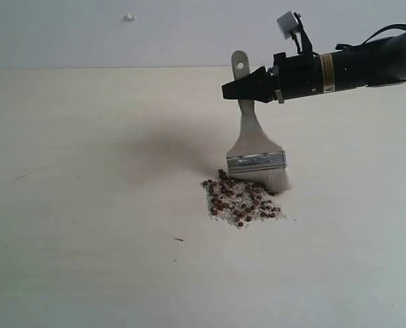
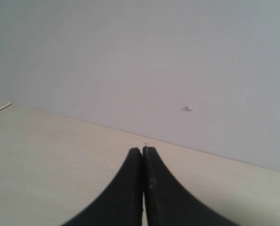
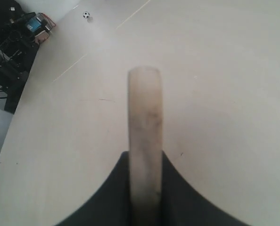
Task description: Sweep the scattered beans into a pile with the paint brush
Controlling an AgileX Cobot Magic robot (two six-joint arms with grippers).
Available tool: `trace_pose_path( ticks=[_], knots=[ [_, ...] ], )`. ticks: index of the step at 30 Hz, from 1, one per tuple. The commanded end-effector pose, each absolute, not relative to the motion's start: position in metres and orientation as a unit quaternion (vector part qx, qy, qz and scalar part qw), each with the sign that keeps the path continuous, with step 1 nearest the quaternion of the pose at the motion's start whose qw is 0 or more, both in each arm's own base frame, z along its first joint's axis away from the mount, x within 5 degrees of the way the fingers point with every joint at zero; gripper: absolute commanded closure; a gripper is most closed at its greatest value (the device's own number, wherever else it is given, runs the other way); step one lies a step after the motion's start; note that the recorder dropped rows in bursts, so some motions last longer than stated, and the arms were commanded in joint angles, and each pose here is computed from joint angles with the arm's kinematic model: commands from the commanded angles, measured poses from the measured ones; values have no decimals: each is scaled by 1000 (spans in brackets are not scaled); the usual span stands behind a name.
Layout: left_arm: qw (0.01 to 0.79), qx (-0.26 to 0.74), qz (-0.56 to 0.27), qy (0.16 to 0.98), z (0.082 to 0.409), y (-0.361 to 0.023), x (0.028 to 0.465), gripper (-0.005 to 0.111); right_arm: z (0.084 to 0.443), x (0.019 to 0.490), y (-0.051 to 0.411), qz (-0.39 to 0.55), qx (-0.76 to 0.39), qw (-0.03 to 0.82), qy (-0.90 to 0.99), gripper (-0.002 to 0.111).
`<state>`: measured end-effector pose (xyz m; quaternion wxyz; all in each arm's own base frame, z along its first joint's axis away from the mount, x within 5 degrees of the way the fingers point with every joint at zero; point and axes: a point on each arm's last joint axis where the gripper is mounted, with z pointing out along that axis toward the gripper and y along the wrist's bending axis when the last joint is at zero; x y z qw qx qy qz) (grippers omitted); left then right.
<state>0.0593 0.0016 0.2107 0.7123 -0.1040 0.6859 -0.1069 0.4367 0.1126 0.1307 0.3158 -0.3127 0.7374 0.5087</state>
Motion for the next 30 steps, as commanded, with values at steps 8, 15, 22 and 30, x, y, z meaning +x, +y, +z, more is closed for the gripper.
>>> trace_pose_path(
  ticks=[8, 15, 22, 30],
  knots=[
    [712, -106, -106, 686, 210, 2, 59, 107, 153, 437, 113, 496, -336, 345, 722, 108],
    [712, -106, -106, 686, 210, 2, 59, 107, 174, 436, 113, 480, -364, 389, 697, 108],
    [712, -106, -106, 686, 210, 2, 59, 107, 179, 439, 115, 466, -384, 431, 670, 108],
    [712, -106, -106, 686, 210, 2, 59, 107, 169, 444, 118, 455, -390, 471, 647, 108]
  ],
)
